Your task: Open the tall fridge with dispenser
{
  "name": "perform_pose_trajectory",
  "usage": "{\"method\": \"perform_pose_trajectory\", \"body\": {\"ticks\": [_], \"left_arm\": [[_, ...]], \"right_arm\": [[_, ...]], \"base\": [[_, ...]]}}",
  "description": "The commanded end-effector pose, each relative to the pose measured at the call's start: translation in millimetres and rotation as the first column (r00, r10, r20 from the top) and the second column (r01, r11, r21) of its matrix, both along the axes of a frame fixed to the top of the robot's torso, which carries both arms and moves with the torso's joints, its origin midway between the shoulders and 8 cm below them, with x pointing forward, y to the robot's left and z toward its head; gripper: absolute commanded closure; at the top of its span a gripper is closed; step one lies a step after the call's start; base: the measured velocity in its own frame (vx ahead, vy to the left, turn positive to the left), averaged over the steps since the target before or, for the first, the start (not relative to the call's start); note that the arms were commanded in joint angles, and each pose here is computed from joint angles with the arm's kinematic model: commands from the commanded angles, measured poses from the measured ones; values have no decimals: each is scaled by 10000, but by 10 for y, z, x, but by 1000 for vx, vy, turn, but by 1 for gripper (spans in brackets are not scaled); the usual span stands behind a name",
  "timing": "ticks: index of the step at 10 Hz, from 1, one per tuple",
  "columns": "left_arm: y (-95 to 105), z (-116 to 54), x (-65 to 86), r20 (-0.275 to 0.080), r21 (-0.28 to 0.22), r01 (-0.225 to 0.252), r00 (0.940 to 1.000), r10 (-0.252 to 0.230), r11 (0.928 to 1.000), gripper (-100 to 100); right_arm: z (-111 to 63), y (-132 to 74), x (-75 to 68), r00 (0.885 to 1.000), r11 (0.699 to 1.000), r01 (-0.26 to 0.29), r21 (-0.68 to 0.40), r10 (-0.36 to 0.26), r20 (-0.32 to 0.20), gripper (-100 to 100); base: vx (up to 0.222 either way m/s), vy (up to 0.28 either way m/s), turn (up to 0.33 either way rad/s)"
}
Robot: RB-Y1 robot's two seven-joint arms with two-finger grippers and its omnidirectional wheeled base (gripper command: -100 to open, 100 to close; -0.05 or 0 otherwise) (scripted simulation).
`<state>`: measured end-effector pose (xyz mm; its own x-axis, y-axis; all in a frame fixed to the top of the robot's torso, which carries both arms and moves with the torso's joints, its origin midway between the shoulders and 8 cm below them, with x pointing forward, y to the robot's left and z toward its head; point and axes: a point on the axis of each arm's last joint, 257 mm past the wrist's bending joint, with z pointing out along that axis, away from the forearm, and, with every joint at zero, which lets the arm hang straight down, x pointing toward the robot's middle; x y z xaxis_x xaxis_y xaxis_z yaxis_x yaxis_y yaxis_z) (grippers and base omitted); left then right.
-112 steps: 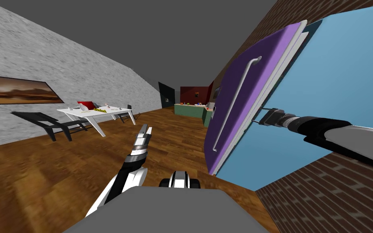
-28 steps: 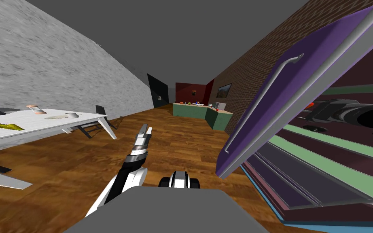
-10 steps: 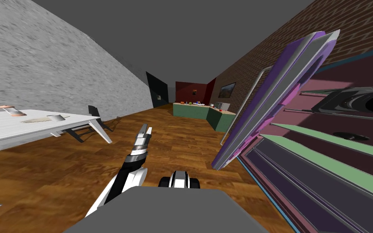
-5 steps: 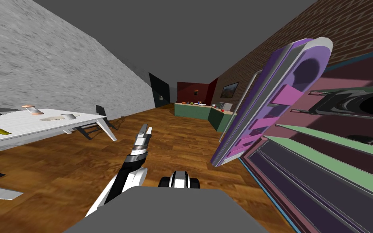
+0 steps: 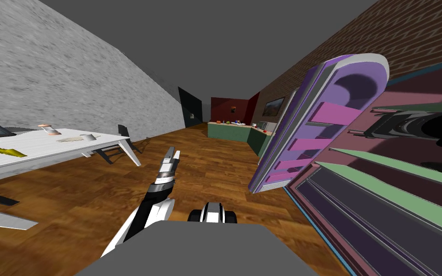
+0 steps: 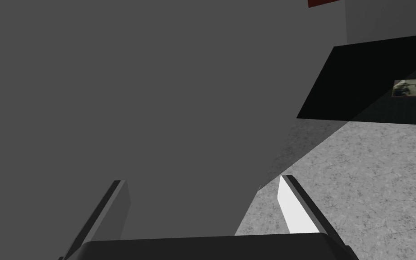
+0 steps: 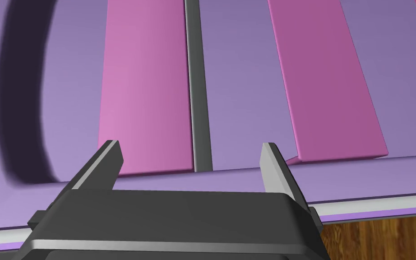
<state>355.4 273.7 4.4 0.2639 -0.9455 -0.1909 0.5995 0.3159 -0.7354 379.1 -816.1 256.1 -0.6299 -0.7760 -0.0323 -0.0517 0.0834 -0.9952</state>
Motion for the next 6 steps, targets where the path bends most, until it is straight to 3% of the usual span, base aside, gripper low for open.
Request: {"method": "perform_pose_trajectory", "body": {"ticks": [1,4,6], "left_arm": [[0,0,0,-1,0,-1,10000,1,10000,0],[1,-1,0,-2,0,-2,10000,2,10000,0],[1,-1,0,-2,1,-2,10000,2,10000,0]], "right_arm": [[100,24,20,9994,9998,-115,187,109,325,-100],[-175,-69,-1,9992,9997,136,197,-129,-381,-100],[-175,-69,-1,9992,9997,136,197,-129,-381,-100]], "base": [[-19,-2,-15],[-2,1,-10],[0,0,0]]}}
